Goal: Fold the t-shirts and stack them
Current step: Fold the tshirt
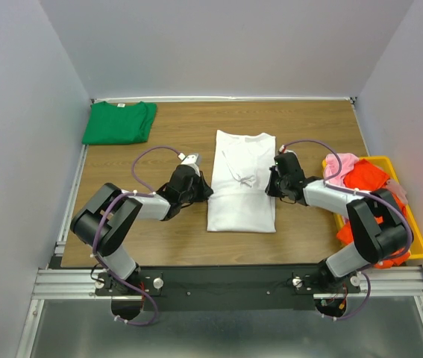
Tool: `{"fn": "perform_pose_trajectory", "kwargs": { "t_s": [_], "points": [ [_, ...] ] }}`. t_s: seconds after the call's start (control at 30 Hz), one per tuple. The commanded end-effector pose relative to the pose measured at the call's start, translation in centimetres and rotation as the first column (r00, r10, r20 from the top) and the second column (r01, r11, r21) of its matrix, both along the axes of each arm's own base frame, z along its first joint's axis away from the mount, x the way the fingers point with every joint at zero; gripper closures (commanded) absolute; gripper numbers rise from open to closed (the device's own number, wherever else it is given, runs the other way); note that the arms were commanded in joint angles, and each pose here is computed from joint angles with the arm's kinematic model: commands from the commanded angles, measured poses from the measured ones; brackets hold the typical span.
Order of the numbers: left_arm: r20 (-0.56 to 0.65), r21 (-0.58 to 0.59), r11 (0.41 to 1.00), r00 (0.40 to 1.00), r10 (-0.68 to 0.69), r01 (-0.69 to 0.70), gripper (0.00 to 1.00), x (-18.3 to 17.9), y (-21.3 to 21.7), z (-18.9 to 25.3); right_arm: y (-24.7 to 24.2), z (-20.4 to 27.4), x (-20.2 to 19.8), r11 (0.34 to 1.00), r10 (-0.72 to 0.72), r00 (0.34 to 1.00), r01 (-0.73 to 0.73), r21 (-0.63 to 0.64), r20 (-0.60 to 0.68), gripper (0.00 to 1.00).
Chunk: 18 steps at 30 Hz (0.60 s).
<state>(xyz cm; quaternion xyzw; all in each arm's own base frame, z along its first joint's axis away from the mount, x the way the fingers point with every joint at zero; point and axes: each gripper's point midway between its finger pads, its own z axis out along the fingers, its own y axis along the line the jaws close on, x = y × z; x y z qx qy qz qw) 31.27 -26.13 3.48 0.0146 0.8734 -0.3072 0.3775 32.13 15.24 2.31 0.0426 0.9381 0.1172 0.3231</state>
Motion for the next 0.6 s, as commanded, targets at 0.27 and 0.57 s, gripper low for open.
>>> {"fn": "perform_pose_trajectory", "kwargs": {
  "t_s": [0.27,0.57],
  "points": [
    [0.069,-0.059,0.998,0.997,-0.025,0.029,1.0,0.7,-0.9,3.3,-0.7,2.4,-0.7,1.0,0.004,0.998,-0.005,0.009,0.062,0.97],
    [0.114,-0.062,0.997,0.993,-0.038,0.045,1.0,1.2,-1.2,5.2,-1.2,3.7,-1.1,1.0,0.005,0.997,-0.005,-0.002,0.079,0.98]
  ]
}}
